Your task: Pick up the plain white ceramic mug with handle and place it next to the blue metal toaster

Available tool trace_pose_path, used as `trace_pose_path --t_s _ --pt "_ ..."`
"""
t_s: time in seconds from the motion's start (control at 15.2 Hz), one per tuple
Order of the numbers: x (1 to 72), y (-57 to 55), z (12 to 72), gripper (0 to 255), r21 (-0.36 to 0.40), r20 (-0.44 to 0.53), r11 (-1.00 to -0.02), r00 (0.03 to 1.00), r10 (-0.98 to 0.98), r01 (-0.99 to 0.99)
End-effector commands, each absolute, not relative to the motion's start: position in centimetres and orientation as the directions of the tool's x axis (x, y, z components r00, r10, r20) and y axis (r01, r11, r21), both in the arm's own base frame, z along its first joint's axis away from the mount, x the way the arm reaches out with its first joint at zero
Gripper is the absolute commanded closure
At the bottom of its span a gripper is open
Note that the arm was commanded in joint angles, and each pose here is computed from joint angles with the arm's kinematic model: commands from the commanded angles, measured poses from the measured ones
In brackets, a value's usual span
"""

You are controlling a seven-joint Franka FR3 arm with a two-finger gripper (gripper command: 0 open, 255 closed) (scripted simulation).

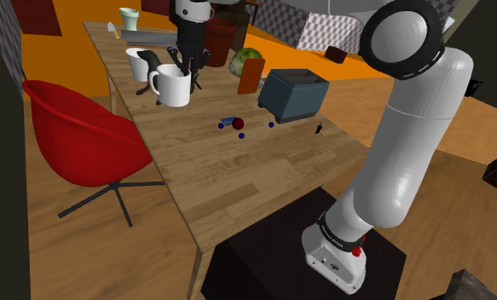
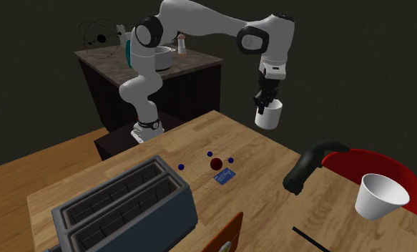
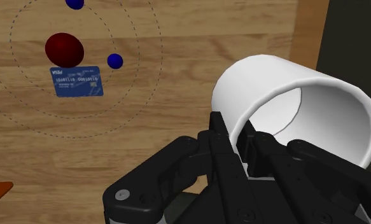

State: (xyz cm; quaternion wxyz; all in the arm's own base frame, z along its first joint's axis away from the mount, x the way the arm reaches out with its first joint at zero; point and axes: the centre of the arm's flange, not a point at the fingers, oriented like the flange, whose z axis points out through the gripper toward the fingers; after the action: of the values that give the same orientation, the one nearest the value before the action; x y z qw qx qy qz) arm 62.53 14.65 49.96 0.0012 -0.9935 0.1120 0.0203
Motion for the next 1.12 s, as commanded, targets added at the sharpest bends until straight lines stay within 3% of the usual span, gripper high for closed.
trace_pose_path --t_s 0.0,1.06 --pt "62.6 14.7 50.9 255 0.002 -0.041 -0.975 0.974 -0.222 -0.223" --pt "62.6 14.7 59.4 255 0.002 -0.041 -0.975 0.974 -0.222 -0.223"
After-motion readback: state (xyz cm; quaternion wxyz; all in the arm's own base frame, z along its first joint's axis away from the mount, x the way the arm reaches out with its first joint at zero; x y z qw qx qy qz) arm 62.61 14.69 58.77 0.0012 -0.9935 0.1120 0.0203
